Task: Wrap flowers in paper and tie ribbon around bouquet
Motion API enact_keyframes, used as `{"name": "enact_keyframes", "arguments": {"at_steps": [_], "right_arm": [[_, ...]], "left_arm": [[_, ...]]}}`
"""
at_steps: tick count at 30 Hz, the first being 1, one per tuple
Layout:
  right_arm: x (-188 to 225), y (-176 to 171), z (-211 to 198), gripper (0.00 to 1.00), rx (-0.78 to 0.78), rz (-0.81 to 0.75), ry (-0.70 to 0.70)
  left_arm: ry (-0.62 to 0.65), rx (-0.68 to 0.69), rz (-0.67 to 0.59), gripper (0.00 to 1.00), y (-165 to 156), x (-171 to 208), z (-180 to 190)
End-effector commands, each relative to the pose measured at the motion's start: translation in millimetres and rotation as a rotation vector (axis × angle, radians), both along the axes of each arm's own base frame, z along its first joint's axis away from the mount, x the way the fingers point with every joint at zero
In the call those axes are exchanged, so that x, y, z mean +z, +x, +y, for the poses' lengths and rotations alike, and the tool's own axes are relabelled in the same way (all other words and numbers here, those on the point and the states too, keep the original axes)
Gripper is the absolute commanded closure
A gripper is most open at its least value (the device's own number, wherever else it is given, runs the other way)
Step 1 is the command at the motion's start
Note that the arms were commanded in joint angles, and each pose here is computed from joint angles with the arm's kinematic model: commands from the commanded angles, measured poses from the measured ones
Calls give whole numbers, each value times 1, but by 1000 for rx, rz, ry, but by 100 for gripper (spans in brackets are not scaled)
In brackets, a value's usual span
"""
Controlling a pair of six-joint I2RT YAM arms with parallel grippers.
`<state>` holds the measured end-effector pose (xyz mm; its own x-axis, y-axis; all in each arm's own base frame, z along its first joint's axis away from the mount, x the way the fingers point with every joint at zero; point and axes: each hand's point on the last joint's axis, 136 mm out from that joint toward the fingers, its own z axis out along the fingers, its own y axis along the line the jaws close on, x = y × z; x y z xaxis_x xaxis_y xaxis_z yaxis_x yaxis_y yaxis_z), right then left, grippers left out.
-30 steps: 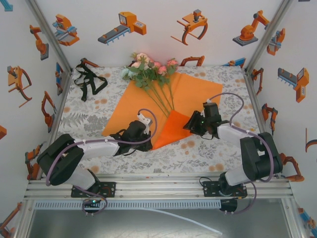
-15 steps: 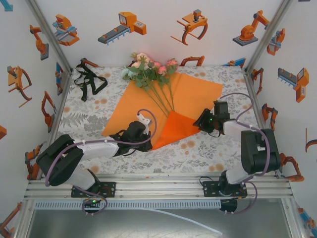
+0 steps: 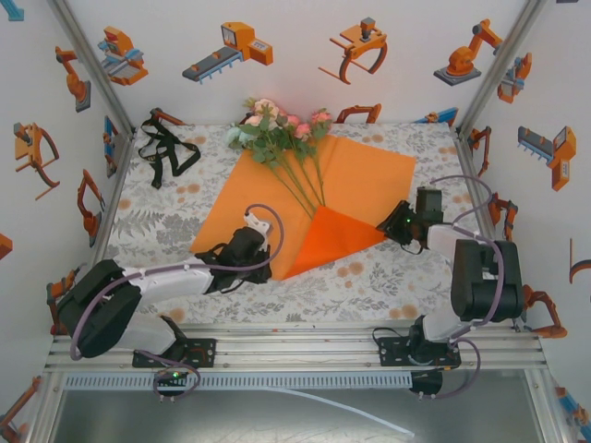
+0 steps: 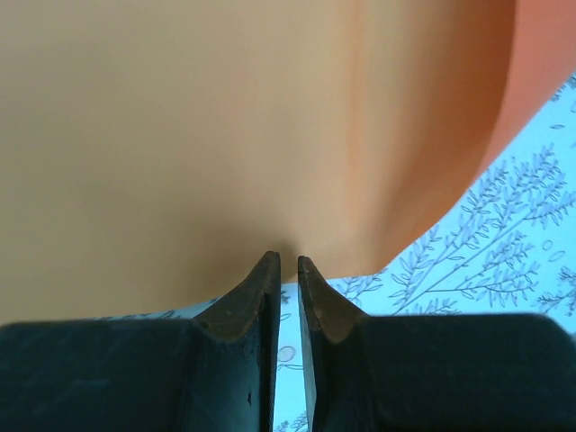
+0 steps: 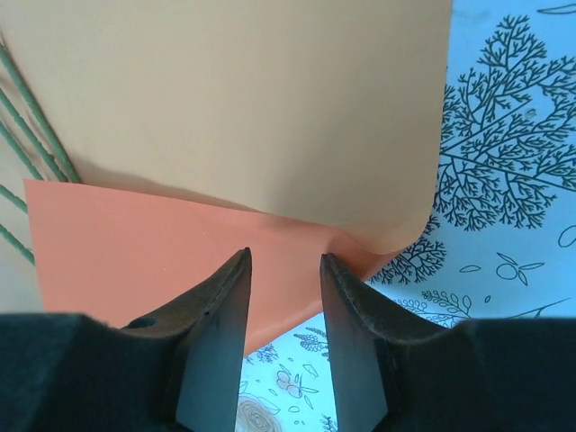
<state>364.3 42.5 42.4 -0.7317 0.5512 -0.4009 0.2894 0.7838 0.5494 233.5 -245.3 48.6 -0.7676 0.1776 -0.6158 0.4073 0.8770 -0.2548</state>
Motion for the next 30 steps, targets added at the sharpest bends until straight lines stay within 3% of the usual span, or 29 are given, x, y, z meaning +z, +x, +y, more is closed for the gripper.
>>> {"name": "enact_keyframes", "arguments": {"at_steps": [1, 3, 6, 12, 16, 20, 25, 30], "right_arm": [[-26, -39, -3, 64, -28, 114, 6], [-15, -41, 1, 63, -14, 89, 16], [12, -35, 6, 59, 26, 32, 24], [62, -36, 28, 57, 123, -68, -21], [82, -51, 58, 57, 227, -111, -49], [85, -65, 103, 59, 332, -139, -27], [77, -59, 145, 60, 403, -155, 5], [63, -36, 161, 60, 418, -147, -23]], "left_arm": [[80, 62, 27, 75, -5, -11, 29], [54, 75, 3, 64, -3, 1, 32], [12, 138, -34, 58, 3, 24, 41], [-92, 550, 63, 56, 21, 40, 116], [-138, 754, 126, 39, 22, 36, 159], [-174, 918, 214, 33, 20, 19, 188], [-204, 1022, 292, 31, 21, -2, 202], [-240, 1037, 303, 30, 32, -10, 198]]}}
